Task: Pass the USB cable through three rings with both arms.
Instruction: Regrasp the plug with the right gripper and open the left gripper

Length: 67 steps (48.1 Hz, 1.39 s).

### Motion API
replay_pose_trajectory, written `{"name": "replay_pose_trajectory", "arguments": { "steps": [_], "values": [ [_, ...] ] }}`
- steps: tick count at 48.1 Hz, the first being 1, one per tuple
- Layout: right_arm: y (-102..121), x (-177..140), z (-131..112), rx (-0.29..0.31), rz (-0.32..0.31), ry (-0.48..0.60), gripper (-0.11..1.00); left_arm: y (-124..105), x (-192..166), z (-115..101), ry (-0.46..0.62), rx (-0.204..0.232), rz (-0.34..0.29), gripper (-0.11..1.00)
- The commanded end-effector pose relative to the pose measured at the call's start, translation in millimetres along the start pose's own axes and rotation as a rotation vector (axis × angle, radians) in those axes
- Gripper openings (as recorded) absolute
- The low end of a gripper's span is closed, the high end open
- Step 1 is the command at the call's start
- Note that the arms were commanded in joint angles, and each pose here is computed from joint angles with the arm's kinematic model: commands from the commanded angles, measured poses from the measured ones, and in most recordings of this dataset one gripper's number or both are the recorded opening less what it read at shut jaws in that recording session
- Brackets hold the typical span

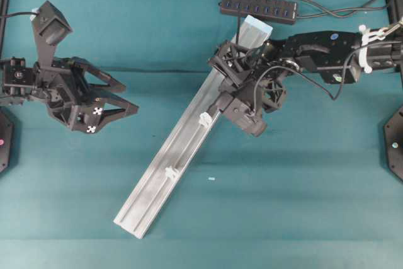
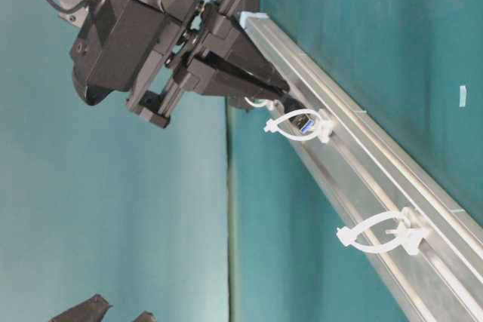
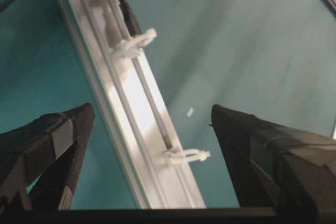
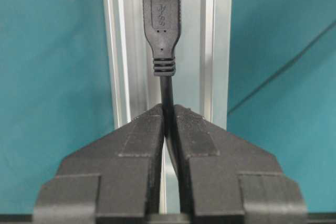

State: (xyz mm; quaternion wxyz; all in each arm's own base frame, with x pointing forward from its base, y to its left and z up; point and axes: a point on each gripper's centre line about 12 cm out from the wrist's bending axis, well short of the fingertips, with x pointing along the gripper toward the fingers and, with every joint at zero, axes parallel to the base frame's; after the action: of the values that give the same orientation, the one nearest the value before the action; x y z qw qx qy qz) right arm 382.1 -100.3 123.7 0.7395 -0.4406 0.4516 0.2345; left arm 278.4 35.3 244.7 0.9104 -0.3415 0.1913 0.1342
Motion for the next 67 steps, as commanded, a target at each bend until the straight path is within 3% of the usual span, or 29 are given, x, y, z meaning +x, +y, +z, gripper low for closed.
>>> {"name": "replay_pose_trajectory", "arguments": {
  "steps": [1,36,48,67],
  "values": [
    [-0.7,1.1,6.1,-0.004,-0.003,-0.010,0.07,-5.0,-3.4,5.4,-0.022,0.007,-0.019,0.97],
    [-10.8,2.3,36.1,0.057,-0.016,-0.086,0.07,-15.3,10.3,-5.5,0.023,0.021,-0.042,0.97],
    [-9.4,2.0,41.3,0.065,-0.007,-0.098,0.07,-13.3,31.8,-15.2,0.071,0.007,-0.016,0.97],
    [-13.2,-2.4,43.0,0.191,0.034,-0.103,0.07,-1.7,74.7,-35.0,0.063,-0.008,-0.033,0.97]
  ]
}}
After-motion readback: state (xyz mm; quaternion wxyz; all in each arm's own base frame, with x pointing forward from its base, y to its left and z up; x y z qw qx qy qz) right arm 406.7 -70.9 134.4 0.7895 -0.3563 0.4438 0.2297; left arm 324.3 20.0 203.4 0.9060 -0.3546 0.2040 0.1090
